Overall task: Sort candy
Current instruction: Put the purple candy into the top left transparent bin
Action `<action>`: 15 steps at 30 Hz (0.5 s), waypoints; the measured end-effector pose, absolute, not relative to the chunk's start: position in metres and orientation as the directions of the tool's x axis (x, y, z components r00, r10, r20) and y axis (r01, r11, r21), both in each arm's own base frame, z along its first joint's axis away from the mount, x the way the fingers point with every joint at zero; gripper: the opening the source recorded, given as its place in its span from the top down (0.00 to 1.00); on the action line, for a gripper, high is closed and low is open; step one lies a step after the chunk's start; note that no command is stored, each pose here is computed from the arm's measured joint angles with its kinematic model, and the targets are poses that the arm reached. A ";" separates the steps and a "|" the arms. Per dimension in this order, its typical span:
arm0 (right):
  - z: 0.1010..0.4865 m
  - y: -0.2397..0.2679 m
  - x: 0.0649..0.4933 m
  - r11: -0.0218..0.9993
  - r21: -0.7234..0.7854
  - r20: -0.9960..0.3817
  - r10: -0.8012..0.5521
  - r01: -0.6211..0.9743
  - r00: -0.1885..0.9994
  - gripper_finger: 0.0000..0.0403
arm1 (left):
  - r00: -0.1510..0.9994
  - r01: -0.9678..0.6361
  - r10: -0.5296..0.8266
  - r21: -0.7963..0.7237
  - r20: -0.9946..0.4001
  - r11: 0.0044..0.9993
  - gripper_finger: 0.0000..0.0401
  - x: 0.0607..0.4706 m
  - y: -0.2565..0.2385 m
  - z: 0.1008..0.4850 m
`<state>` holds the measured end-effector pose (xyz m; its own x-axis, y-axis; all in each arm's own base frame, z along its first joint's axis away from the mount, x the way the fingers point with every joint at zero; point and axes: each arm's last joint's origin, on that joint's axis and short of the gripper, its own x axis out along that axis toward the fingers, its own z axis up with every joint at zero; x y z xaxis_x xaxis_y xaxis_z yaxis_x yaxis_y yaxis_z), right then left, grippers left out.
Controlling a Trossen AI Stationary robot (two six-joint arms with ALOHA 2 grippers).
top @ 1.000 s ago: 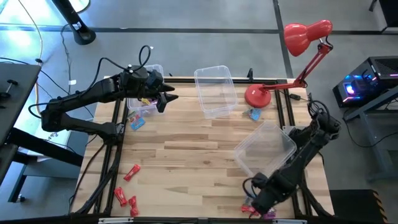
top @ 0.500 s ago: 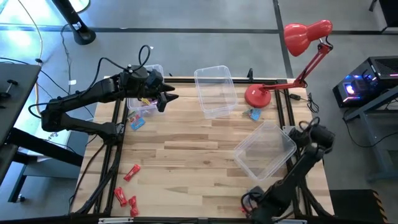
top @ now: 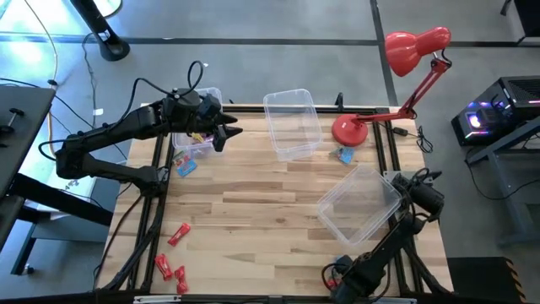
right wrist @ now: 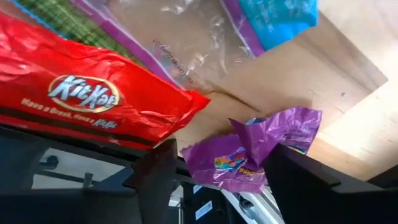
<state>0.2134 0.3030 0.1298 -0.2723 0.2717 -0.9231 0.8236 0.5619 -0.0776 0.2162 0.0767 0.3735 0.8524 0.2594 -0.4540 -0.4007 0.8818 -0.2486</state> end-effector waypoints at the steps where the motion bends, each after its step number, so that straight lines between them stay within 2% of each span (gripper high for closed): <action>1: 0.128 0.303 0.213 0.568 -0.078 -0.924 0.268 0.819 -0.274 0.46 | 0.854 -0.400 0.260 -0.249 -0.450 0.882 0.44 0.216 0.077 0.374; 4: 0.128 0.303 0.213 0.581 -0.080 -0.923 0.265 0.810 -0.281 0.60 | 0.864 -0.394 0.263 -0.250 -0.429 0.884 0.44 0.217 0.077 0.376; 8: 0.133 0.300 0.210 0.618 -0.078 -0.920 0.258 0.782 -0.296 0.92 | 0.886 -0.377 0.266 -0.256 -0.380 0.890 0.44 0.218 0.077 0.381; 9: 0.136 0.299 0.208 0.626 -0.083 -0.921 0.249 0.775 -0.300 0.95 | 0.899 -0.361 0.261 -0.260 -0.352 0.895 0.44 0.217 0.077 0.385; 12: 0.148 0.292 0.203 0.639 -0.101 -0.924 0.224 0.763 -0.310 0.94 | 0.935 -0.315 0.251 -0.264 -0.250 0.912 0.44 0.214 0.075 0.397; 15: 0.176 0.284 0.197 0.646 -0.074 -0.927 0.235 0.760 -0.291 0.97 | 0.953 -0.288 0.257 -0.218 -0.158 0.932 0.44 0.210 0.073 0.408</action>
